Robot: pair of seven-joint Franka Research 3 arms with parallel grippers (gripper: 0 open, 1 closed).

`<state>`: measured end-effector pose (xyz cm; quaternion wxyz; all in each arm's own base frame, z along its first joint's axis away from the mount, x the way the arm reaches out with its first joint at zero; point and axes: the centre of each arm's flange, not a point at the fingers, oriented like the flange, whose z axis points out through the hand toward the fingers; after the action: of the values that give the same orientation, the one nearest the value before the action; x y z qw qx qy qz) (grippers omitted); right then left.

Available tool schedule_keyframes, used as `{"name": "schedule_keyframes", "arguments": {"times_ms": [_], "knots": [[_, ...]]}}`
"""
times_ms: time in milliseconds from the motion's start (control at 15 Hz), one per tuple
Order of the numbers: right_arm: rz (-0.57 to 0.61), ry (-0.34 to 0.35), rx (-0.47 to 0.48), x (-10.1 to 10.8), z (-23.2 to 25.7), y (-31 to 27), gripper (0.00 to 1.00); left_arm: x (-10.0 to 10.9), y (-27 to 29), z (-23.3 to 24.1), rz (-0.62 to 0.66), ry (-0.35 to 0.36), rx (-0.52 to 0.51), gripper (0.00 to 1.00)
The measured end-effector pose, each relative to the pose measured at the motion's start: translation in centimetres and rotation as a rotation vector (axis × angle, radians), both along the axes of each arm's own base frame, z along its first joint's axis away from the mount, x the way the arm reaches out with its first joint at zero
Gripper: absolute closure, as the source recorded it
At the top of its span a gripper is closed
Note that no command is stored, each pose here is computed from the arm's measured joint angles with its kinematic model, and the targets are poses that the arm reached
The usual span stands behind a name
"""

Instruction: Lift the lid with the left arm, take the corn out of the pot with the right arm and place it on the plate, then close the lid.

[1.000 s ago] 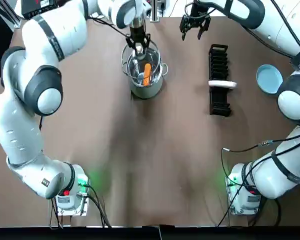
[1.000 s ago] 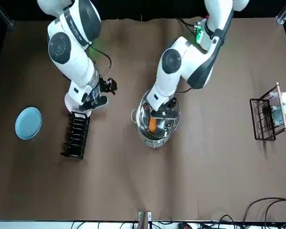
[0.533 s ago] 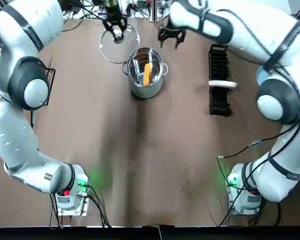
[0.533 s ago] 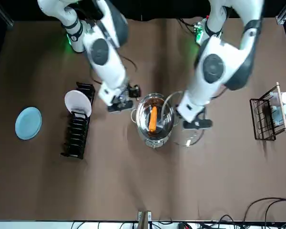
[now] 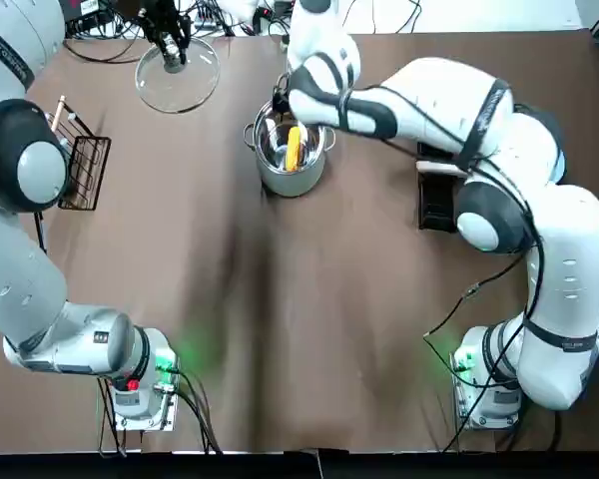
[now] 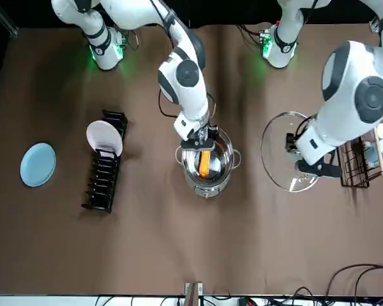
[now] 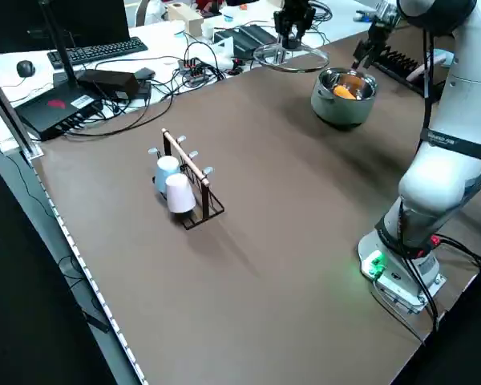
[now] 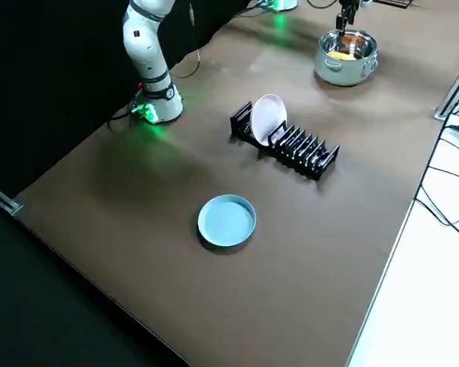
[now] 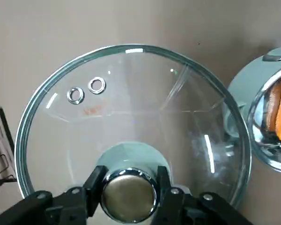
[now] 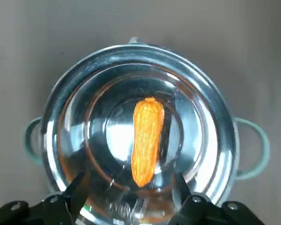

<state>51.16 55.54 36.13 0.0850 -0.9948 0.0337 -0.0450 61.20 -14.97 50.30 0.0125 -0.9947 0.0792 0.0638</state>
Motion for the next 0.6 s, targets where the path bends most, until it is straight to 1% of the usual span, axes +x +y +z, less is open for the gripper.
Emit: {"name": "schedule_keyframes", "arguments": {"times_ms": [200, 267, 467, 600], "knots": [[0.009, -0.031, -0.030, -1.1, -4.1, 1.8, 0.19, 0.5, 2.3, 0.1, -0.042, 0.002, -0.010, 0.49], [0.021, -0.047, -0.035, -1.7, -6.4, 2.8, 0.19, 0.7, 3.6, 0.3, -0.047, -0.001, -0.013, 0.49], [0.037, -0.053, -0.066, -2.0, -9.4, 3.0, 0.19, 0.6, 4.3, 1.0, -0.044, -0.011, -0.014, 0.49], [0.038, -0.071, -0.057, -1.6, -10.4, 3.0, 0.19, 0.6, 4.2, 1.0, -0.047, -0.012, -0.014, 0.49]]}}
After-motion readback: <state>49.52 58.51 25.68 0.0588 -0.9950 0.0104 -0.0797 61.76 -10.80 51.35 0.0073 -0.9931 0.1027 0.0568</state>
